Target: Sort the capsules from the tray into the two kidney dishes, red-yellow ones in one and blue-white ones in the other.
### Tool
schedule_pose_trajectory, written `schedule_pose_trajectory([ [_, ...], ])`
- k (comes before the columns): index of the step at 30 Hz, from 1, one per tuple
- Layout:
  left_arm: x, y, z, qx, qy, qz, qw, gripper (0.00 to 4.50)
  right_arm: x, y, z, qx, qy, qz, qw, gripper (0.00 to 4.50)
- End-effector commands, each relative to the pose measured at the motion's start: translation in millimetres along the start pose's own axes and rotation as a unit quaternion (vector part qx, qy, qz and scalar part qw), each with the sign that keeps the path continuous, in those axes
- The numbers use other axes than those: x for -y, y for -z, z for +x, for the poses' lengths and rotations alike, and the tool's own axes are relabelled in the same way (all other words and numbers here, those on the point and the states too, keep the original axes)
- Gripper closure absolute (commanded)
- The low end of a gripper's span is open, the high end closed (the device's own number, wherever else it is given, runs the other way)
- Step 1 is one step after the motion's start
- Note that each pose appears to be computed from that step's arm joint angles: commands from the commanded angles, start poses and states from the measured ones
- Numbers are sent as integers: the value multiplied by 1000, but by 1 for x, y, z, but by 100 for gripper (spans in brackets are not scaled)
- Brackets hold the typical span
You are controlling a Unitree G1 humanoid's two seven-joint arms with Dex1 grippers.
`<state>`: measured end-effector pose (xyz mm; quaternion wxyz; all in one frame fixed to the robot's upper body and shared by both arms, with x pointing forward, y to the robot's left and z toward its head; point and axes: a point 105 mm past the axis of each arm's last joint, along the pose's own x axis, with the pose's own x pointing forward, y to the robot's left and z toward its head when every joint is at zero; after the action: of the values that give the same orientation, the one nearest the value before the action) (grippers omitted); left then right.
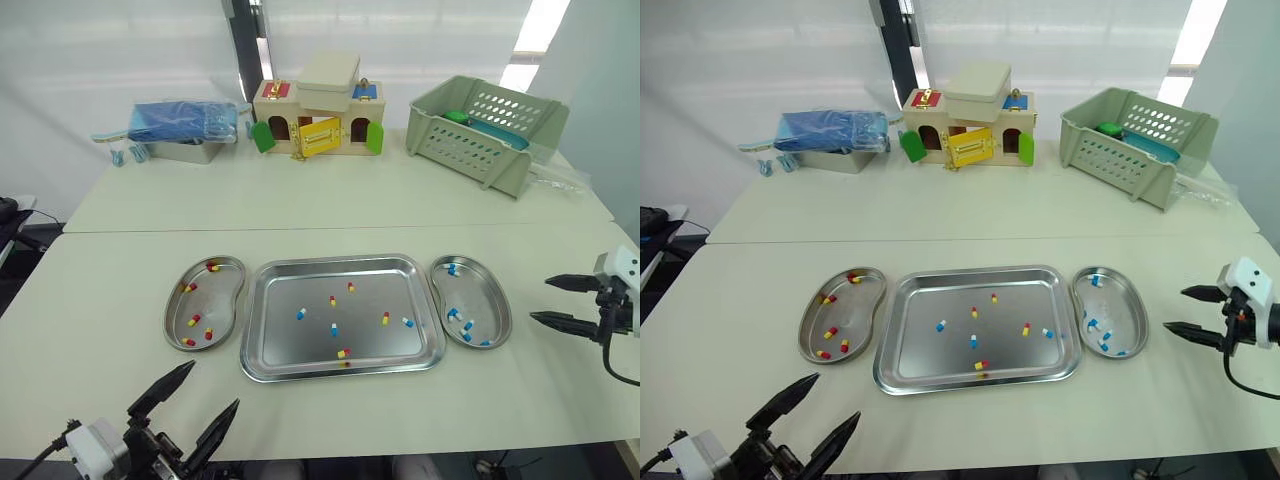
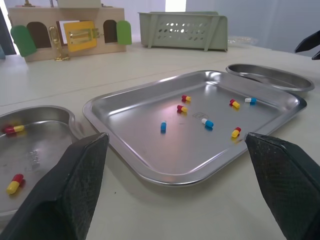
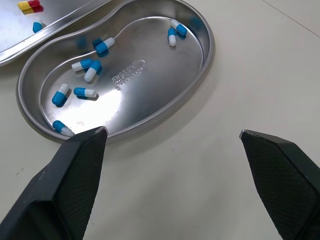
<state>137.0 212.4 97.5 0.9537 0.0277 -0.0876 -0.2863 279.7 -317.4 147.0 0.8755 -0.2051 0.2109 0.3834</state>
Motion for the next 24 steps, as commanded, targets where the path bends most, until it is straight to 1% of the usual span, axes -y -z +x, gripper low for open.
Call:
schedule_pose_trajectory([
  [1,9,-6,2,18,-11,15,1000,0,1,-17,-4,19,3,-24,1000,2],
  [6,14,-1,0,20,-49,16,998,0,-9,-31,6,29,-22,-45,998,2],
  [8,15,0,-1,21,-63,12,998,0,-17,-38,10,27,-42,-63,997,2],
  [12,22,3,-1,20,-79,1,997,0,-49,-70,31,56,-104,-96,988,2],
  [15,23,5,1,21,-88,-1,996,0,-77,-102,56,95,-146,-126,977,2],
  [19,22,6,4,25,-93,-2,995,0,-113,-138,92,138,-209,-129,959,2],
  [22,22,7,7,27,-100,-8,995,0,-142,-157,134,128,-244,-152,949,2],
  [24,22,7,8,29,-106,-13,994,0,-152,-166,152,122,-253,-161,946,2],
])
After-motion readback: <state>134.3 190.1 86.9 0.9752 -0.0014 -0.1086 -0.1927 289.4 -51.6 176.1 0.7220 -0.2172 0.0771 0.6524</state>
